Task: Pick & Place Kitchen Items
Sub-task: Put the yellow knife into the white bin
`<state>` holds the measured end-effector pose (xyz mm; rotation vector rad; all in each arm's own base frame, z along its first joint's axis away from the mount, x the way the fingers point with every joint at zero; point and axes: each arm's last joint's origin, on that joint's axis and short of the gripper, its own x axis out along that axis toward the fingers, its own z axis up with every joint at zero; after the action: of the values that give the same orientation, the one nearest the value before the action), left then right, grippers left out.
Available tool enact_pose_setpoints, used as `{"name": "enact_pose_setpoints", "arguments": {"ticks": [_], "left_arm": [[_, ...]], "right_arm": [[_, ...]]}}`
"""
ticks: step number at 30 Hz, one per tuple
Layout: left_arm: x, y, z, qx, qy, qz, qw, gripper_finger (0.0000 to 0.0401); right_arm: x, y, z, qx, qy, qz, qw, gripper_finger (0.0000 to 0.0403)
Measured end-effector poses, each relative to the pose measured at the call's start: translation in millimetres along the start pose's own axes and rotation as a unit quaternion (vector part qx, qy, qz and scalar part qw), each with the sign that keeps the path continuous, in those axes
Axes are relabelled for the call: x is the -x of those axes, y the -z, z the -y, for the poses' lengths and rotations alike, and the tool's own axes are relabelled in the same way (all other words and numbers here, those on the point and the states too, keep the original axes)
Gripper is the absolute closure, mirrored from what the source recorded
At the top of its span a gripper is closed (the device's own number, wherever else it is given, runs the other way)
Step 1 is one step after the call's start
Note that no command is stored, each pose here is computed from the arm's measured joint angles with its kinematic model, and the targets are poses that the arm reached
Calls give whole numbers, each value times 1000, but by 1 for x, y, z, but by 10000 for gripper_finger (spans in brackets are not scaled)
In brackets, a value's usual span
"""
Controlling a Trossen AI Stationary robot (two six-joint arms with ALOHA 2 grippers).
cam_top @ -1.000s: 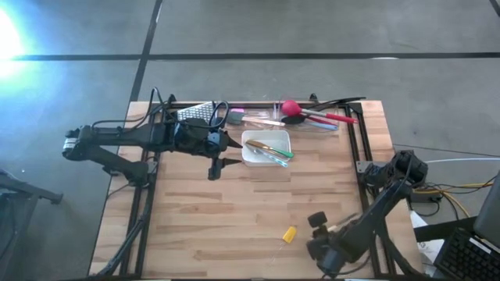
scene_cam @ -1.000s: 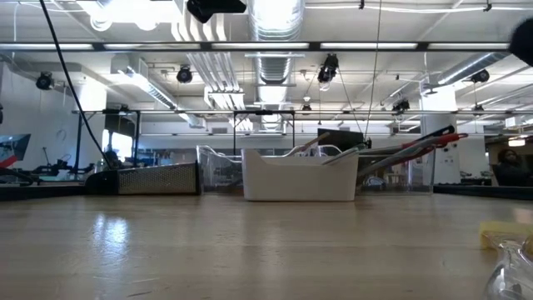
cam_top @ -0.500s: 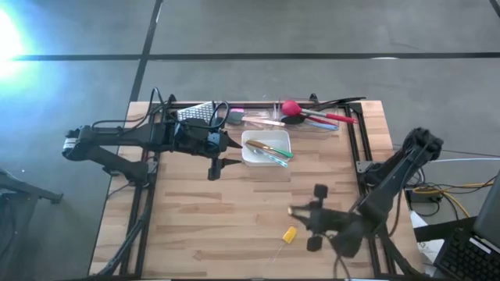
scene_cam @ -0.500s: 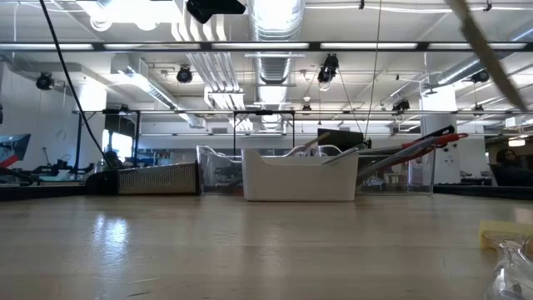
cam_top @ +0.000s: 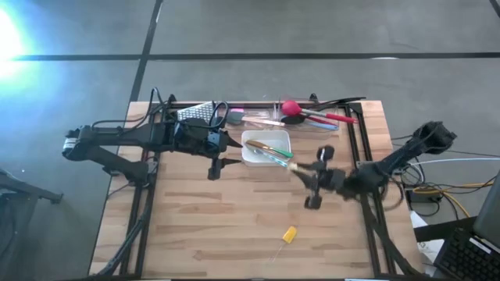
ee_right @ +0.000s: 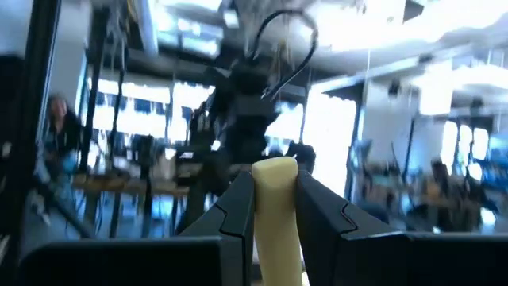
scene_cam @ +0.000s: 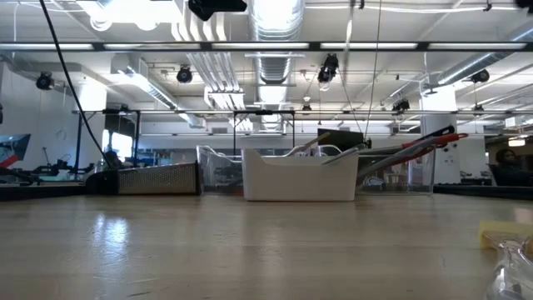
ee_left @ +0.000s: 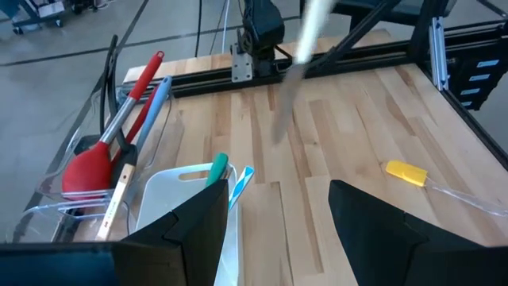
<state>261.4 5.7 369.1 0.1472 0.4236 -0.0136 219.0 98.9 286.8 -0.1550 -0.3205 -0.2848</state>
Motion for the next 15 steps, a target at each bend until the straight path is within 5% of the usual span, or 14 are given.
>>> {"name": "enact_pose_setpoints", "arguments": {"ticks": [6, 15], "left_arm": [[0, -3, 0, -4, -2, 13, 1000, 176], [0, -3, -1, -15, -4, 17, 1000, 176]], "right_arm": [[-19, 31, 48, -13, -6, 80, 997, 348], [-47, 73, 88, -36, -10, 87, 995, 348]]}}
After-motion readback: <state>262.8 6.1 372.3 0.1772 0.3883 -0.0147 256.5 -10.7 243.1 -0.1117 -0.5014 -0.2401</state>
